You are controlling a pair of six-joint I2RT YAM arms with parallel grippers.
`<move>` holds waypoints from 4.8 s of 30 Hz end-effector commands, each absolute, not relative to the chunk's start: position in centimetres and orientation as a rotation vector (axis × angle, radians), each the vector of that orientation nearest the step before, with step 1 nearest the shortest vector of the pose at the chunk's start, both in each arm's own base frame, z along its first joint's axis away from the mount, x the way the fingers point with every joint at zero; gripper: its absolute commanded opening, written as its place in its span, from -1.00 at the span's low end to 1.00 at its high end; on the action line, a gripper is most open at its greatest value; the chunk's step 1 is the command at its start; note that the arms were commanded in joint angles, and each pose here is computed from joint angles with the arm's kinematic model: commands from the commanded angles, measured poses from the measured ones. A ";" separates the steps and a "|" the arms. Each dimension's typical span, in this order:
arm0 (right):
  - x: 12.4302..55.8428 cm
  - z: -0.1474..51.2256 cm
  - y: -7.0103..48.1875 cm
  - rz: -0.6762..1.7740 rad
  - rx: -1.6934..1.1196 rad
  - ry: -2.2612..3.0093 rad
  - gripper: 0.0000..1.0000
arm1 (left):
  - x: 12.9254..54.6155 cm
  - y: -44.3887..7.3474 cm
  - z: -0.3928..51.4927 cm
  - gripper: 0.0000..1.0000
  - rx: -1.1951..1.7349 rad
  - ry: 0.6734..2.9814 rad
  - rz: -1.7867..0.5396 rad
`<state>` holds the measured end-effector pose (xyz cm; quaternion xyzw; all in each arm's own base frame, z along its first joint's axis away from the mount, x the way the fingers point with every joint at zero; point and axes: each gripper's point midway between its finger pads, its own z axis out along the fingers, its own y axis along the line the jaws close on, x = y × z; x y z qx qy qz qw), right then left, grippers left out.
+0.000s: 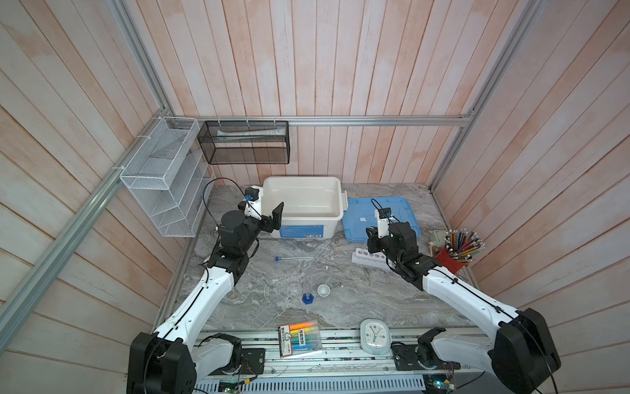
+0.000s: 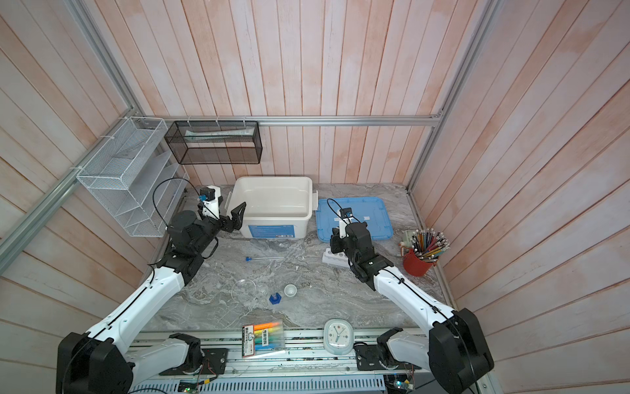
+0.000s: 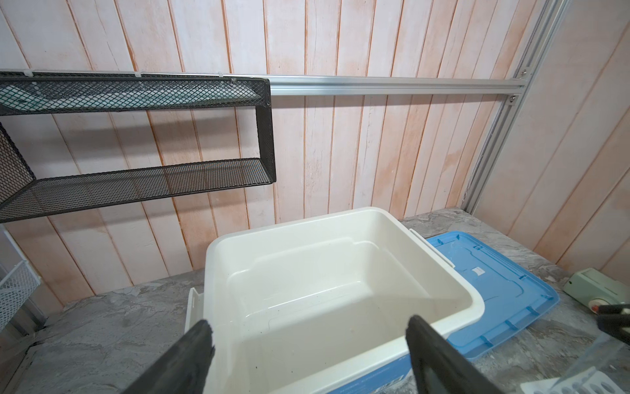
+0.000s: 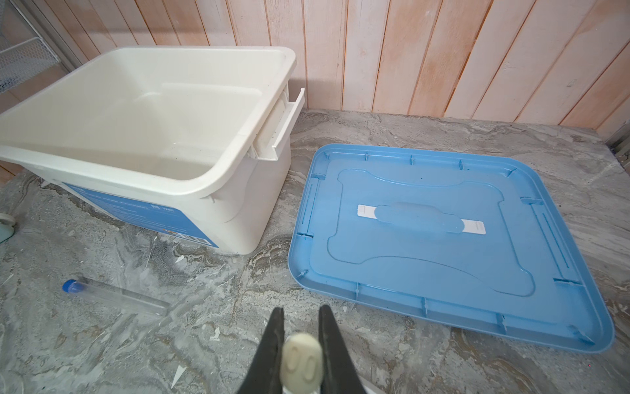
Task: Organize the chemistry lab equipment
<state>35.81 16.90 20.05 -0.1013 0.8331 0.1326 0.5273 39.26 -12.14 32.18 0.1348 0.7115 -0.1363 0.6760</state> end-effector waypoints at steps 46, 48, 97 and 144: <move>35.9 15.7 17.4 0.266 -0.277 1.976 -0.93 | 39.3 -12.3 31.9 0.80 0.320 1.608 -0.313; 35.8 15.6 17.4 0.259 -0.280 1.979 -0.92 | 39.2 -12.3 31.9 0.80 0.321 1.608 -0.314; 32.0 23.9 21.5 0.458 -0.680 1.884 -0.01 | 35.3 -14.7 18.1 0.24 0.844 1.921 -0.176; 31.9 21.7 21.9 0.590 -0.670 1.835 -0.01 | 36.1 -17.1 4.0 -0.06 1.596 2.082 0.067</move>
